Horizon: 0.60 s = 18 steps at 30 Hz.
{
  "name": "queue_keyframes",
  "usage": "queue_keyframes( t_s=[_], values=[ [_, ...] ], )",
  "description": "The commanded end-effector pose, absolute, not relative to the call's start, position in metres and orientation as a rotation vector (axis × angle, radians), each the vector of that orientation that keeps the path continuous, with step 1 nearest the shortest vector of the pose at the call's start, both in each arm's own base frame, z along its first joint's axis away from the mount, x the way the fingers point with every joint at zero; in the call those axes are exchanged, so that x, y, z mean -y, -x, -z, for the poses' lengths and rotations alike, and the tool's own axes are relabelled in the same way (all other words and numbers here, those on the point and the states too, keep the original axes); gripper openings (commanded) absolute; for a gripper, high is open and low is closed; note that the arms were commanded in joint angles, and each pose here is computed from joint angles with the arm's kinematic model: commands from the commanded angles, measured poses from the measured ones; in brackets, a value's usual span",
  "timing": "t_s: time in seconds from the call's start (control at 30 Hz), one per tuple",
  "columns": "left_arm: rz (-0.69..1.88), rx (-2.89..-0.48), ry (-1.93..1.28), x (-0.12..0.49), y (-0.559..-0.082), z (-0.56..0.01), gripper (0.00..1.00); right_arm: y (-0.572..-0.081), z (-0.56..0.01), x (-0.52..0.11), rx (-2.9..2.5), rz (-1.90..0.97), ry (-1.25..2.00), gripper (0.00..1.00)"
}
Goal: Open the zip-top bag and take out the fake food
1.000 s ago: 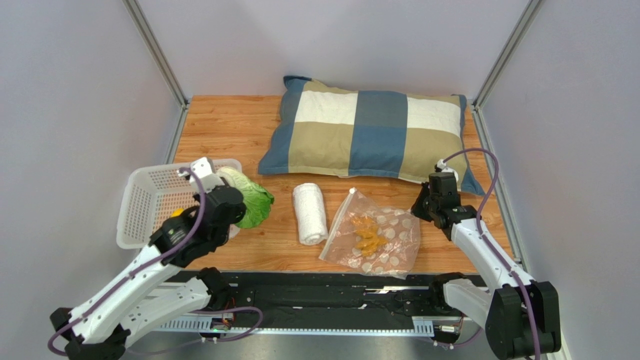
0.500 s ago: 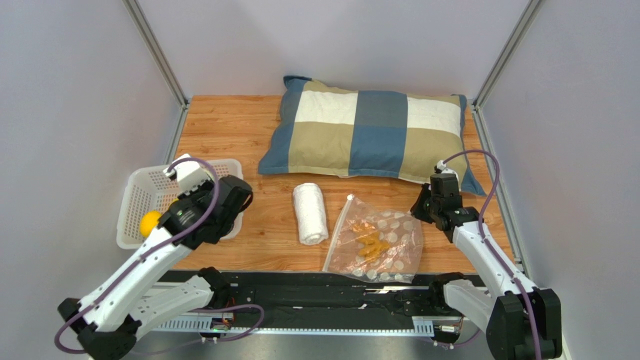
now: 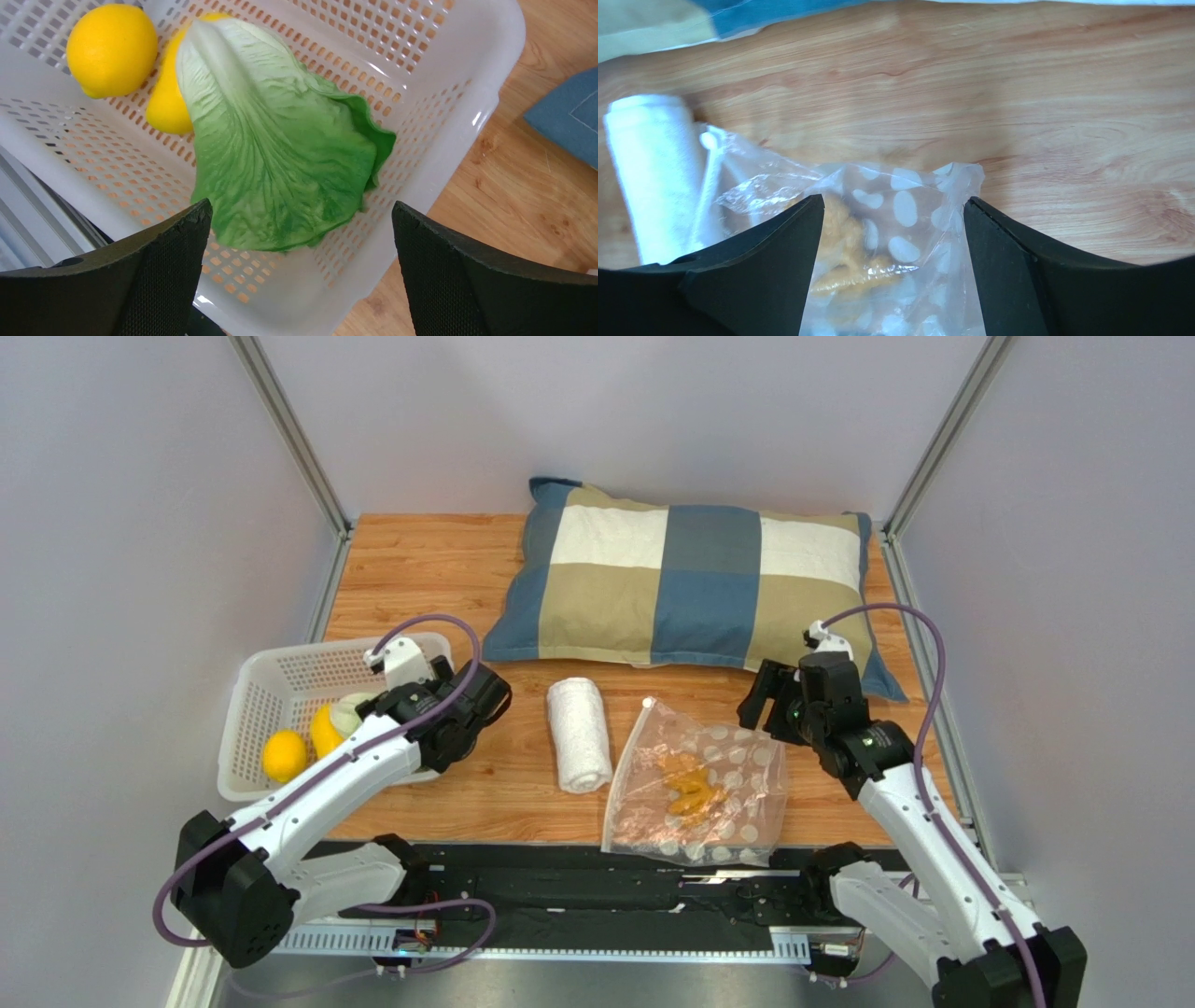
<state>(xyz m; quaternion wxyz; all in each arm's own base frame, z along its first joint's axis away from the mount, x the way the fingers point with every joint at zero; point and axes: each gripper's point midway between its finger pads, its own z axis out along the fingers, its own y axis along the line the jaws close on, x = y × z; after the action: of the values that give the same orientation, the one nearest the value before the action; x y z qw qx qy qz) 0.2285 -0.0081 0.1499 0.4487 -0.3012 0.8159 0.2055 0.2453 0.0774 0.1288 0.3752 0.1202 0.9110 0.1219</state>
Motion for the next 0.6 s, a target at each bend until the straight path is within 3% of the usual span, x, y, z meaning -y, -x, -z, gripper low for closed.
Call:
queue_keyframes(
  t_s=[0.0, 0.13, 0.17, 0.23, 0.27, 0.37, 0.43, 0.57],
  values=[
    [-0.406, -2.068, 0.740, 0.022, -0.231, -0.156, 0.99, -0.241, -0.179, -0.095, -2.240, -0.314, -0.248, 0.77],
    [-0.224, -2.128, 0.627, 0.046, -0.236, -0.179, 0.99, -0.230, -0.193, -0.118, -2.228, -0.322, -0.178, 0.78],
    [-0.110, -2.224, 0.435, 0.066, -0.234, -0.178, 0.98, -0.229, -0.196, -0.121, -2.221, -0.321, -0.171, 0.78],
    [0.209, -2.175, 0.241, 0.118, -0.252, -0.197, 0.90, -0.228, -0.197, -0.122, -2.218, -0.284, -0.169, 0.78],
    [0.441, -2.217, 0.018, 0.157, -0.237, -0.192, 0.87, -0.228, -0.196, -0.122, -2.224, -0.270, -0.168, 0.78],
    [0.985, -2.029, -0.308, 0.241, -0.219, -0.223, 0.79, -0.226, -0.193, -0.121, -2.240, -0.252, -0.171, 0.78],
    [1.072, -2.057, -0.412, 0.265, -0.203, -0.214, 0.77, -0.225, -0.195, -0.124, -2.232, -0.277, -0.168, 0.78],
    [0.904, -2.182, -0.670, 0.301, -0.186, -0.176, 0.80, -0.221, -0.193, -0.127, -2.228, -0.317, -0.160, 0.78]
  ],
)
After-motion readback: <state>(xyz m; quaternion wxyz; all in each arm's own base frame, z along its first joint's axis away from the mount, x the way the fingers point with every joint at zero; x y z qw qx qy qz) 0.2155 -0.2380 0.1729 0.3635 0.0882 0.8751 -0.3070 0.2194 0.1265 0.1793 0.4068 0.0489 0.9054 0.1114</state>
